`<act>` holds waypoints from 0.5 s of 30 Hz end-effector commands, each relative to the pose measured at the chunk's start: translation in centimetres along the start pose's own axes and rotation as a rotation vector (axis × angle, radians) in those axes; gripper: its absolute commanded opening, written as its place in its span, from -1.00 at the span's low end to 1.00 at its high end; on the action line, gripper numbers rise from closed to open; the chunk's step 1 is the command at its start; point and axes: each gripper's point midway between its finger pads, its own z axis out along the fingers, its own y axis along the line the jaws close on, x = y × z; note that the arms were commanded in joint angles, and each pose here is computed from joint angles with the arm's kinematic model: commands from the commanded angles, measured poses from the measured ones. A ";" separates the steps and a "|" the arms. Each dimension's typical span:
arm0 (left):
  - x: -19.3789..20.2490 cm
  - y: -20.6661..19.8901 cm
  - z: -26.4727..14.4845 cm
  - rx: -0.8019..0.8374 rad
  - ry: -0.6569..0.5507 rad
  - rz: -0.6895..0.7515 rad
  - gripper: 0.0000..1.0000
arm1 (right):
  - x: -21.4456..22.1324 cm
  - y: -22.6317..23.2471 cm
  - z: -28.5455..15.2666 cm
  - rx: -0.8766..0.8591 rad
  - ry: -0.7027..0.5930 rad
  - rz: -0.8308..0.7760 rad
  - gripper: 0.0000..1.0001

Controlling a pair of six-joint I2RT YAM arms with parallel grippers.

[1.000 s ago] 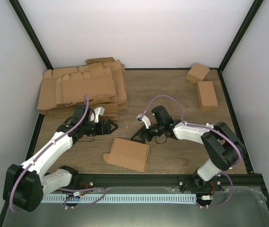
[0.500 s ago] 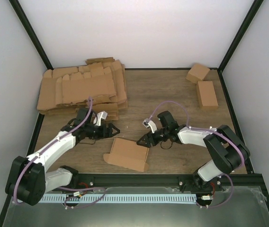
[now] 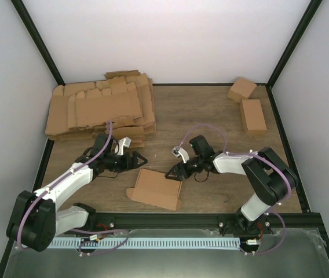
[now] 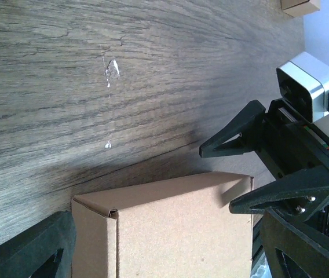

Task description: Fold the paper box

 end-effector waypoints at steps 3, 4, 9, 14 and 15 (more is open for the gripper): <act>-0.2 -0.5 0.1 0.028 -0.007 0.009 0.80 | -0.5 0.4 0.7 -0.020 0.023 -0.029 0.42; -0.2 -0.5 0.1 0.028 -0.007 0.008 0.80 | -0.4 0.3 0.7 -0.015 0.026 -0.029 0.42; -0.2 -0.4 0.1 0.022 -0.004 0.012 0.80 | -0.2 -0.2 0.9 0.005 0.037 -0.021 0.33; -0.3 -0.3 0.2 0.017 -0.001 0.012 0.79 | -0.3 -1.1 0.9 0.053 0.033 -0.018 0.04; -0.3 -0.2 0.3 0.016 -0.001 0.011 0.79 | -0.4 -1.2 1.0 0.061 0.033 -0.014 -0.02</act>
